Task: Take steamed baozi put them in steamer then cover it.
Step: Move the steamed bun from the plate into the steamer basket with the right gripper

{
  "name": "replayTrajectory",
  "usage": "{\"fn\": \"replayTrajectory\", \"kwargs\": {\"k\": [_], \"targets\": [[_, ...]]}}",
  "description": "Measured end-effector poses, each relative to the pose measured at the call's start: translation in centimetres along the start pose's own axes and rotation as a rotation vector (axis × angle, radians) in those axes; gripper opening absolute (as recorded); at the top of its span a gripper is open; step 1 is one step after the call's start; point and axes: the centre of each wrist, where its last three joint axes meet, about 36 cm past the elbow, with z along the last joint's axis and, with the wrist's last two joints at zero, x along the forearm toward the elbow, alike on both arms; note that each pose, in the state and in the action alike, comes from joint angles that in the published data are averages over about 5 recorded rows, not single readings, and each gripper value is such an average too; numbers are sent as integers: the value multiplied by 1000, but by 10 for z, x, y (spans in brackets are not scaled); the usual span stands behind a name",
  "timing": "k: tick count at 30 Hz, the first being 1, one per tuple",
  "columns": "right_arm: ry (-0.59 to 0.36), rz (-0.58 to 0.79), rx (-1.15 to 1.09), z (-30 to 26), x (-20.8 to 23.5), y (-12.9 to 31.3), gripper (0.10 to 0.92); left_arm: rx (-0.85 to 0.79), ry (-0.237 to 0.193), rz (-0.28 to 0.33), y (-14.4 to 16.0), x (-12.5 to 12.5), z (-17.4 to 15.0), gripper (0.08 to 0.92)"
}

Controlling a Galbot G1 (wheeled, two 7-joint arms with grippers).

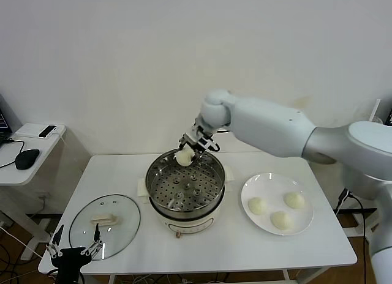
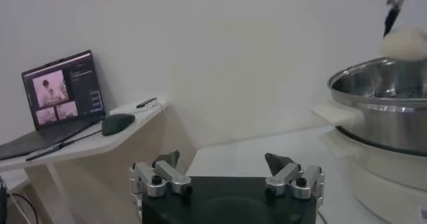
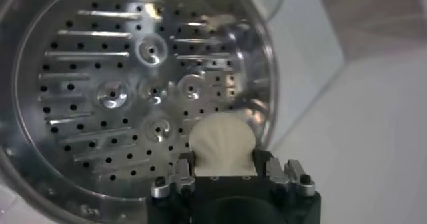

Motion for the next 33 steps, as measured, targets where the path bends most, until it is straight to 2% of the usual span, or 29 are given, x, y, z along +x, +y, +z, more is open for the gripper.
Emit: {"fn": "replayTrajectory", "kwargs": {"k": [11, 22, 33], "targets": [[7, -36, 119, 2, -32, 7, 551, 2, -4, 3, -1, -1, -1, 823], [5, -37, 173, 2, -43, 2, 559, 3, -8, 4, -1, -1, -3, 823], [-4, -36, 142, 5, -25, -1, 801, 4, -13, 4, -1, 0, -6, 823]]}}
